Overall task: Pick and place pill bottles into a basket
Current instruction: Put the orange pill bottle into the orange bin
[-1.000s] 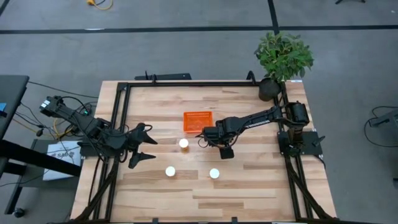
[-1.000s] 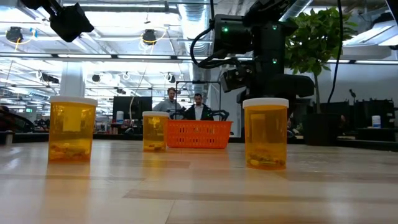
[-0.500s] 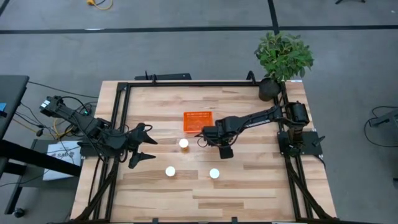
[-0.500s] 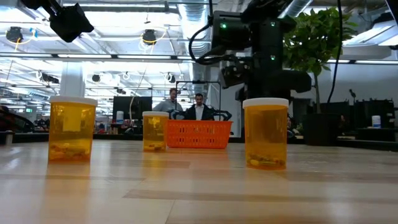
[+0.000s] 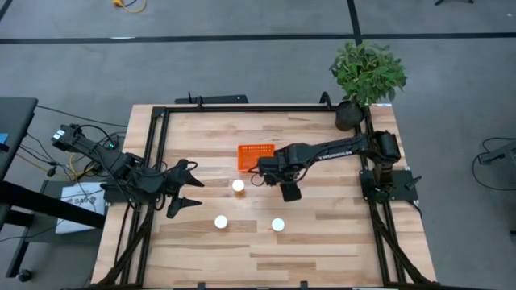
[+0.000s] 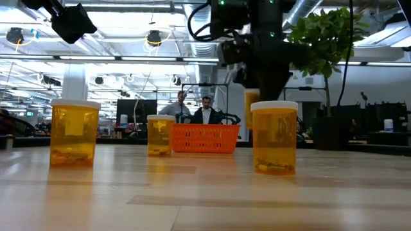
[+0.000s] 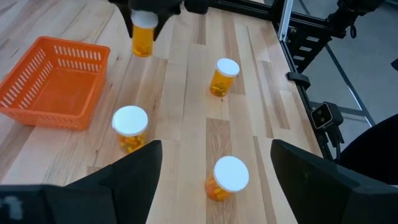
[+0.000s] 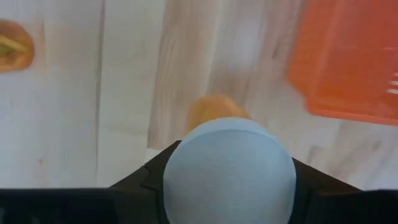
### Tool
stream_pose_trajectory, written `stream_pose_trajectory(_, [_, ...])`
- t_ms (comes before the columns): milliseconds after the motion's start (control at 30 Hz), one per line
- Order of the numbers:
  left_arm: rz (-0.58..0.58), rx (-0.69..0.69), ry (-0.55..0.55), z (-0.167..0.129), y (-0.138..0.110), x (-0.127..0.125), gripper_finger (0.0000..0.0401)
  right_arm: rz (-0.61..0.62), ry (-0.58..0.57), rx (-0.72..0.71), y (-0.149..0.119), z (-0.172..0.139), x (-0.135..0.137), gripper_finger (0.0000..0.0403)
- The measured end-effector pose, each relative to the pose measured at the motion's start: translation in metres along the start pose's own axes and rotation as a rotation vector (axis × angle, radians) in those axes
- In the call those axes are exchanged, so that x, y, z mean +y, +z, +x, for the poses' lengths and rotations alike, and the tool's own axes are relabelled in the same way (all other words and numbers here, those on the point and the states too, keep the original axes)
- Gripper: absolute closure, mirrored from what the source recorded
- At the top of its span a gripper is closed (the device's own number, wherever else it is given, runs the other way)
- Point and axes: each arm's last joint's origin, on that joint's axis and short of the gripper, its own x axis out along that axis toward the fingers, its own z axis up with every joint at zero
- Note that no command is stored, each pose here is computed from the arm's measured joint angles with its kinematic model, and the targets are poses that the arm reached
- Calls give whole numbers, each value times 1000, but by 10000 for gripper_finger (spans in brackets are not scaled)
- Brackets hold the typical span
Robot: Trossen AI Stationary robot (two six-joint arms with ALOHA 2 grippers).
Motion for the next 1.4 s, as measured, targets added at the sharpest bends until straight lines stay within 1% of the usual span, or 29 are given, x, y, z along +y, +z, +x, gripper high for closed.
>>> stream_pose_trajectory(267, [-1,2,-4,0,0,0,110,15,-16,-21,1,-23,-26,215])
stream_pose_trajectory(533, [-1,2,-3,0,0,0,110,6,-49,-78,0,-42,-56,237])
stream_pose_trajectory(733, [-1,-5,10,0,0,0,110,15,-76,-127,1,-48,-71,218])
stream_pose_trajectory(1000, [-1,-12,23,0,0,1,110,-35,-77,-116,3,-39,-77,233])
stream_pose_trajectory(1067, [-2,-12,24,0,0,1,110,-46,-92,-148,9,-37,-76,231])
stream_pose_trajectory(1133, [-7,-13,25,0,0,1,110,-48,-87,-138,10,-33,-76,224])
stream_pose_trajectory(1233, [-9,-13,25,0,0,1,110,-49,-93,-160,11,-35,-76,214])
stream_pose_trajectory(1400, [-10,-16,24,0,1,1,110,-62,-111,-193,14,-36,-79,221])
